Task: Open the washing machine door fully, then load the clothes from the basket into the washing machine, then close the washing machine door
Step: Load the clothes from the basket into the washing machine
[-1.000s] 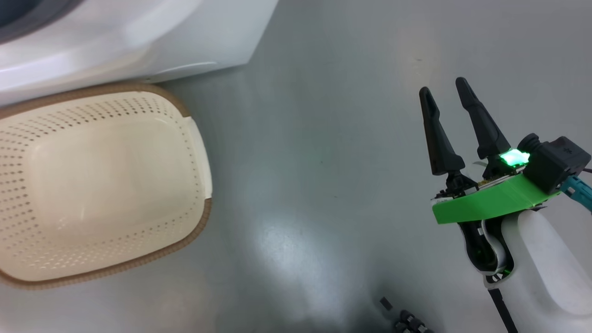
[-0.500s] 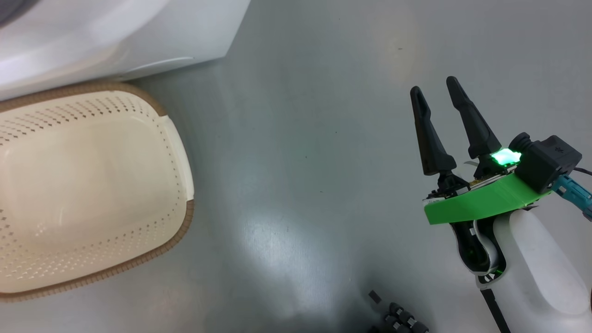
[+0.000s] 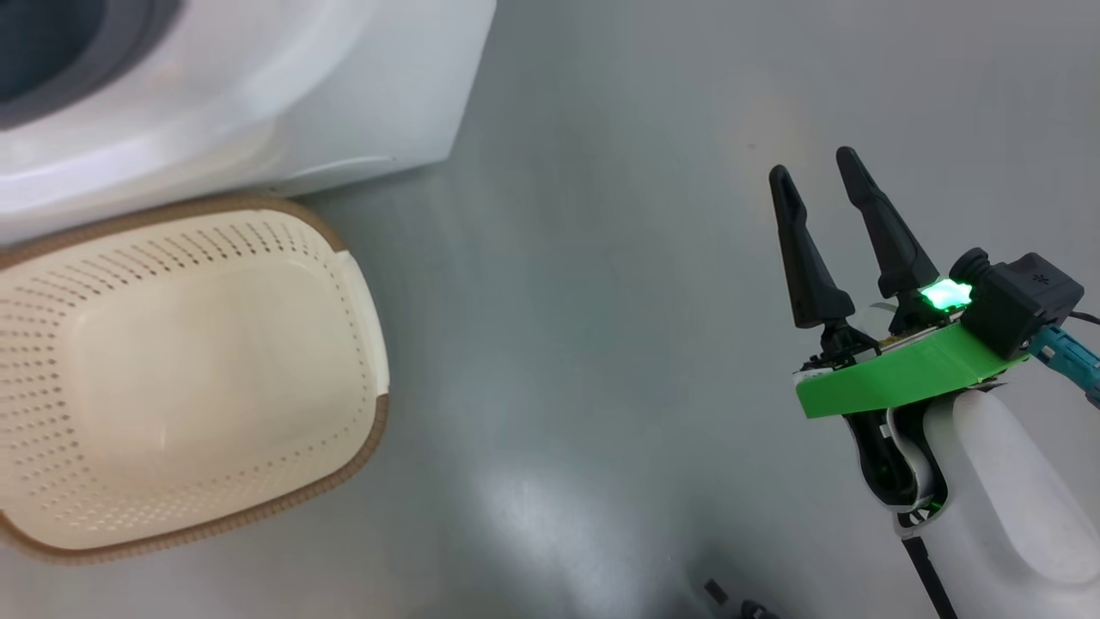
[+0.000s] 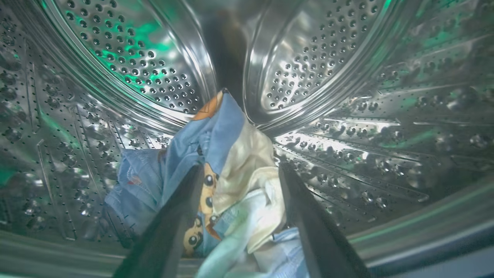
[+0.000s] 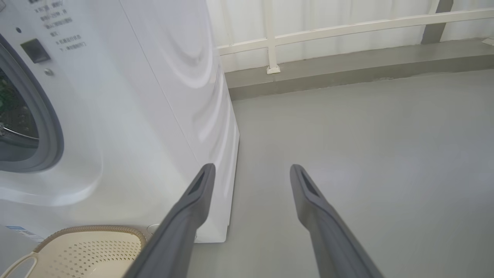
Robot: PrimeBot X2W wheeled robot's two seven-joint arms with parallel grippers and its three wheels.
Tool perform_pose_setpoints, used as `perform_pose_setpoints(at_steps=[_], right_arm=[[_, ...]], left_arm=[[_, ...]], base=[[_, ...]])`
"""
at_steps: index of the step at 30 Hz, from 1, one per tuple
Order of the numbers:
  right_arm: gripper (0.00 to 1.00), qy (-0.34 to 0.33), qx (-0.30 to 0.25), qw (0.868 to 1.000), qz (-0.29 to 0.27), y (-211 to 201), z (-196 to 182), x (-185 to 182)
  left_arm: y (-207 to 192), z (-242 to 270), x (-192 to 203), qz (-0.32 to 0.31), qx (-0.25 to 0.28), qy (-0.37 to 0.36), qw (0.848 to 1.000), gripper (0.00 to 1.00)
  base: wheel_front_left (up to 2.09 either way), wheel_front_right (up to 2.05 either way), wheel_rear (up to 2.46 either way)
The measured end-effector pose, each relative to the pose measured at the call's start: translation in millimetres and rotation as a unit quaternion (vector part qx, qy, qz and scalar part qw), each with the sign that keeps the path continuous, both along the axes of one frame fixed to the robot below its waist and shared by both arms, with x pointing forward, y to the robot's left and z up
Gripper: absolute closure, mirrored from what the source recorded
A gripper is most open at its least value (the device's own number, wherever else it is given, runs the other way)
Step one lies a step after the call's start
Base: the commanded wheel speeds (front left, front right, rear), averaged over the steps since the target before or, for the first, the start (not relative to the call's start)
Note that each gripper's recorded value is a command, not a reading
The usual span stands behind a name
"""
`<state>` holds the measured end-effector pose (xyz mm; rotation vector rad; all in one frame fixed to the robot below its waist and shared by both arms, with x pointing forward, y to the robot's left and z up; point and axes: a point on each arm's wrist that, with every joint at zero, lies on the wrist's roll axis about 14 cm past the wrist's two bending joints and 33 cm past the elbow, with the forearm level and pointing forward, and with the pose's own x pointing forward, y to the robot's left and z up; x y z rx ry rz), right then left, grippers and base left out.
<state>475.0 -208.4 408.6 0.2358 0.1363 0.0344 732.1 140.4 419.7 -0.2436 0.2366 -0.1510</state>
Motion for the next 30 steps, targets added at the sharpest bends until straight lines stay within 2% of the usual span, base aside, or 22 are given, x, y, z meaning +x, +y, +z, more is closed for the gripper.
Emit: perform_pose_setpoints(at_steps=[10,15,21,30], right_arm=[[0.00,-0.036,-0.003,0.999,0.019,8.2,33.7,-3.0],[0.00,-0.047,-0.003,0.999,0.027,11.7,46.4,-10.5],[0.00,-0.066,0.002,0.997,0.037,18.9,63.8,-15.9],[0.00,-0.084,0.009,0.995,0.050,26.8,82.9,-32.8]], left_arm=[[-9.2,22.0,-46.4,-0.027,-0.011,-0.038,0.999,0.00],[-4.7,22.4,-80.4,-0.046,0.017,-0.039,0.998,0.00],[8.7,50.4,-111.1,-0.031,-0.012,-0.074,0.997,0.00],[20.1,55.1,-184.5,-0.009,-0.026,-0.086,0.996,0.00]], base=[[0.00,0.00,0.00],[0.00,0.00,0.00],[0.00,0.00,0.00],[0.00,0.00,0.00]])
